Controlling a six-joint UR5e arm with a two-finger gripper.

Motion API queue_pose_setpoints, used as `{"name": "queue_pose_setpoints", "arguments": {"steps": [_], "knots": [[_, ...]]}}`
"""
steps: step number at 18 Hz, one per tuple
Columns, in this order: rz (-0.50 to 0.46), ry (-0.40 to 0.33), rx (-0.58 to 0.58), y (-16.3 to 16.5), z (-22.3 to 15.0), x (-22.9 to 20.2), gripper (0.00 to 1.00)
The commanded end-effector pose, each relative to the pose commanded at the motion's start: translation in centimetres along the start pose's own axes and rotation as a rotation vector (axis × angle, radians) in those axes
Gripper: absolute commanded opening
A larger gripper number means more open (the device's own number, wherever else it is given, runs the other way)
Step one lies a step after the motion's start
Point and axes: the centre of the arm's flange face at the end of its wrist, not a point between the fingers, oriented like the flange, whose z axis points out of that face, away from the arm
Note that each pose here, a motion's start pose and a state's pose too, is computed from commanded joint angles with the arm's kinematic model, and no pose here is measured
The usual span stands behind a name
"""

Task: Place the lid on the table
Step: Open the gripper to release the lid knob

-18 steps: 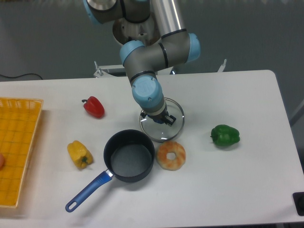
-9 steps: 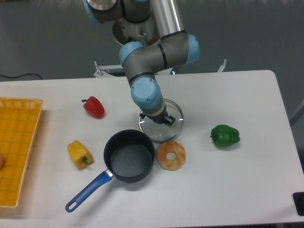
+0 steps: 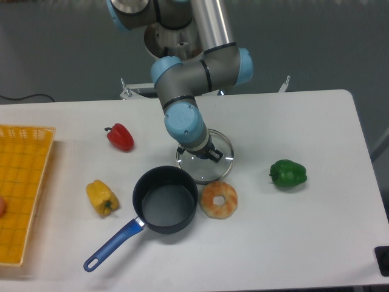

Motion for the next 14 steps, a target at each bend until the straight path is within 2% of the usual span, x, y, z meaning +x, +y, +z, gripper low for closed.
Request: {"name": "queue_pose_setpoints", "arguments": {"steps": [5, 8, 10, 14], "knots": [[0.006, -0.005, -0.004, -0.28, -0.07, 0.22, 0.7], [0.006, -0.005, -0.004, -0.29, -0.07, 0.22, 0.72], [0.007, -0.003, -0.008, -0.41, 0.14, 0.24, 0.79], [0.004, -0.018, -0.043, -1.05, 0.63, 0.42, 0.8]]}}
